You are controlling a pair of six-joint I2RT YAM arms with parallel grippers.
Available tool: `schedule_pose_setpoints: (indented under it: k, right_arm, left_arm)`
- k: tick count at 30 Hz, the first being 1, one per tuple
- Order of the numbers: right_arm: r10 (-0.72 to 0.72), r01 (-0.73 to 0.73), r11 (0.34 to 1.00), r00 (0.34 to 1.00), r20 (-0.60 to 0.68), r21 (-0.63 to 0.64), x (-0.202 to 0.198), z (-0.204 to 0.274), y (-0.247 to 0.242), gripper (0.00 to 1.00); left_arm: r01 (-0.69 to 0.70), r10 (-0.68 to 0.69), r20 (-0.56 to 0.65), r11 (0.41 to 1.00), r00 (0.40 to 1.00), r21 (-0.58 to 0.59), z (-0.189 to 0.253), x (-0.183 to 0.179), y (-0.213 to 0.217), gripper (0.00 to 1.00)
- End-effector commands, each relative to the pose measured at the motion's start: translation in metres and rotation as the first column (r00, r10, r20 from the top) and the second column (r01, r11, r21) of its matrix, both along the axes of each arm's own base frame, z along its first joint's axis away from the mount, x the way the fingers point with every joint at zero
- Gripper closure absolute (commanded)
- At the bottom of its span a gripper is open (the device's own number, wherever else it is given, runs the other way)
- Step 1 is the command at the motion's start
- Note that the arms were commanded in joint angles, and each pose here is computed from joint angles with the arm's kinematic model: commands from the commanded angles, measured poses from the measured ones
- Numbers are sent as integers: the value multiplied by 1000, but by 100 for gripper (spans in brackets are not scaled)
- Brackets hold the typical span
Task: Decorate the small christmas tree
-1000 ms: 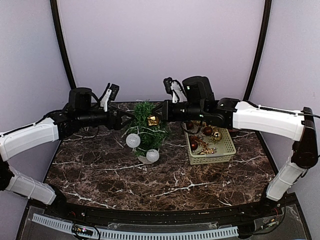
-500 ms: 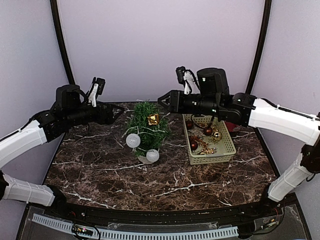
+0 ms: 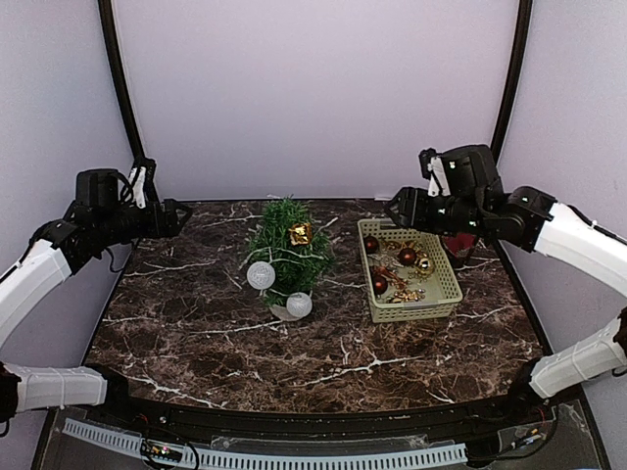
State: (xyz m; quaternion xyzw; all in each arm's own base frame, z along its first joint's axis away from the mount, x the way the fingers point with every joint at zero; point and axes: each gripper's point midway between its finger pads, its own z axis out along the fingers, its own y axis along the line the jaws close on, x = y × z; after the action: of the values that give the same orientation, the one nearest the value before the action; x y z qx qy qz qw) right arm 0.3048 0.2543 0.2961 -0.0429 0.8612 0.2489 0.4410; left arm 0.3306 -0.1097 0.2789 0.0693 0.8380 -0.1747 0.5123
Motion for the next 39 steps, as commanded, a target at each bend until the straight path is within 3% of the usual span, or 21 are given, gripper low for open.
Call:
schedule_pose_setpoints:
  k: [1, 3, 7, 11, 22, 32, 39]
  right_arm:
    - [-133, 112, 986, 977, -170, -124, 7, -69, -57, 34]
    - [-174, 145, 977, 966, -194, -156, 15, -85, -73, 36]
    - [-229, 176, 958, 945, -235, -226, 31, -113, -97, 50]
    - [-266, 188, 942, 922, -281, -277, 47, -142, -112, 52]
    - [-250, 131, 925, 917, -311, -357, 98, -185, -98, 53]
    - [-197, 66, 919, 931, -307, -389, 133, -208, -80, 42]
    - [-188, 59, 916, 937, -295, -397, 129, -195, -82, 39]
  left_arm:
    - [17, -14, -74, 999, 997, 36, -29, -1, 18, 9]
    - [-1, 5, -68, 999, 998, 51, -33, 6, 27, 8]
    - [-44, 48, -26, 992, 999, 122, -31, 17, 40, 9]
    - [-90, 97, -30, 981, 995, 174, -42, 19, 52, 9]
    - [-137, 146, -19, 958, 989, 253, -49, 17, 66, 9]
    - [-118, 131, -38, 962, 991, 248, -56, 19, 63, 9]
    - [-123, 136, -32, 959, 990, 254, -57, 18, 64, 9]
